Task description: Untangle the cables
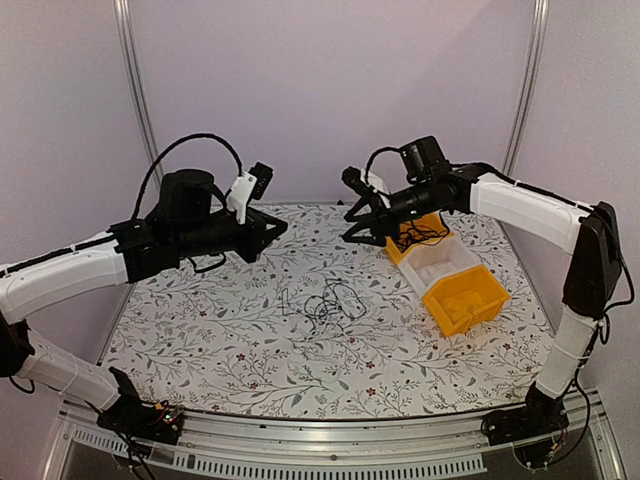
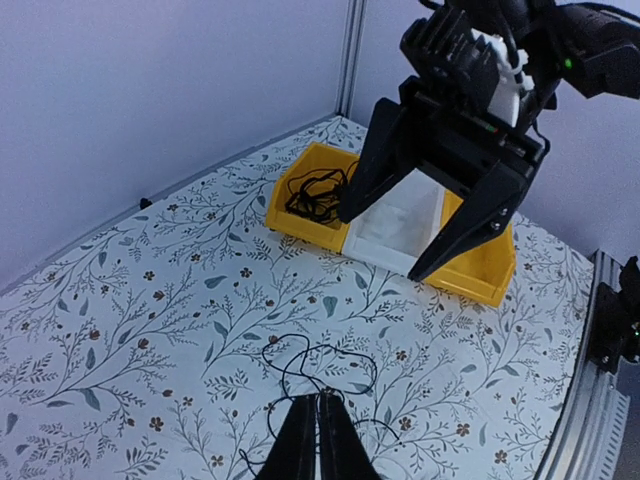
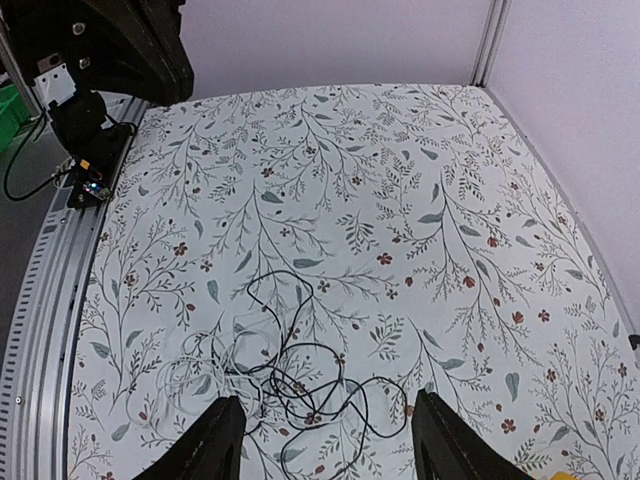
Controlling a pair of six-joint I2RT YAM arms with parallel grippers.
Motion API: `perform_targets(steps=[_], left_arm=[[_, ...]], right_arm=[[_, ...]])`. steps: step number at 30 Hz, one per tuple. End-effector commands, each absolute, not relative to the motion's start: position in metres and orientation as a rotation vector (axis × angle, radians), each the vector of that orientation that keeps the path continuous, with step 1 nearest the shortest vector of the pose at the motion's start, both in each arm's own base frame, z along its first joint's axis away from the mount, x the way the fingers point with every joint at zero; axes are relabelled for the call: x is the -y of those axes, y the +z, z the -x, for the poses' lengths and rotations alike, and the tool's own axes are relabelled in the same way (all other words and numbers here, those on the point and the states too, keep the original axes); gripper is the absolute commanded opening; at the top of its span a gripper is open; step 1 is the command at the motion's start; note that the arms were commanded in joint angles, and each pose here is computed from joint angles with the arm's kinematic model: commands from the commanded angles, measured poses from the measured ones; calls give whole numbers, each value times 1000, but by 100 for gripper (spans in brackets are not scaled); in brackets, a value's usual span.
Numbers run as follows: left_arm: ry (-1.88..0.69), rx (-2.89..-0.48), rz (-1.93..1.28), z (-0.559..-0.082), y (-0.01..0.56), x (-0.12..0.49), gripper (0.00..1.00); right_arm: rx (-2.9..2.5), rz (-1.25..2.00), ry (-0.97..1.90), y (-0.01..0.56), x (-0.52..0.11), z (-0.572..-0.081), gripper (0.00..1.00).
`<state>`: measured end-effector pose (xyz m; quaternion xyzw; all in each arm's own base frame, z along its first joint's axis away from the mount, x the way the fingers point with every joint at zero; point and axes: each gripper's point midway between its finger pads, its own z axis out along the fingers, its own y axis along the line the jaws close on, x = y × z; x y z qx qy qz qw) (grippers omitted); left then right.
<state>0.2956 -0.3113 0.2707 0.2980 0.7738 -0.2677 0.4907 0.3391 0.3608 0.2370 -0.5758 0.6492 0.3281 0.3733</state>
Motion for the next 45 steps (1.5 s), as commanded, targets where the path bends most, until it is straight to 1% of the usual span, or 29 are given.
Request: perform_targets(steps=[1,3,4,5,7,8,10,12,17,19,22,25,27,28,30,31,33,35,38,39,41,45], left_arm=[[-659,-1780,-743,-290,286,306,0],[-619,-1821,-691,-296,282,298,0],[-568,-1872,-626,-303,275,289,3],[-509,-1928,-533,-310,267,275,12],[-422,-2015,-392,-317,246,250,33],[-431,-2040,-375,-314,234,246,40],[-501,-2082,-360,-308,212,248,50],[-551,-2146,-344,-304,186,251,52],[-591,-2296,-334,-308,132,267,41],[-614,-2337,-349,-312,118,276,39],[-636,-2369,-357,-318,104,284,39],[-632,-2416,-346,-325,88,287,33],[-652,-2422,-351,-329,84,290,28],[-666,-2424,-356,-330,82,293,23],[-684,-2422,-366,-331,83,296,9],[-692,-2412,-377,-332,87,298,5],[-704,-2380,-401,-333,97,300,0],[-734,-2319,-452,-331,116,304,0],[-817,-2142,-547,-325,168,313,0],[-837,-2090,-574,-321,184,314,0],[-851,-1994,-603,-314,214,313,0],[-851,-1892,-660,-305,252,310,0]], right_arm=[[-1600,1513,858,259,-399,-327,63],[-1593,1520,835,255,-413,-328,63],[-1600,1521,821,250,-417,-330,63],[-1628,1525,820,237,-422,-332,63],[-1689,1537,809,211,-429,-336,61],[-1715,1549,785,198,-432,-338,61],[-1757,1592,702,161,-436,-345,59],[-1792,1593,628,137,-437,-355,57],[-1863,1563,597,116,-436,-362,55],[-1878,1566,591,113,-432,-360,55],[-1885,1569,568,111,-424,-355,55],[-1889,1575,574,106,-419,-349,56],[-1894,1580,582,102,-420,-348,56],[-1897,1580,586,100,-420,-349,56],[-1905,1577,601,98,-422,-349,56],[-1904,1577,611,99,-424,-348,56],[-1896,1567,619,104,-424,-348,56],[-1878,1561,614,113,-426,-349,56],[-1829,1546,633,137,-427,-348,57],[-1804,1543,638,148,-428,-348,58],[-1734,1522,638,180,-429,-347,65],[-1592,1500,663,235,-432,-341,73]])
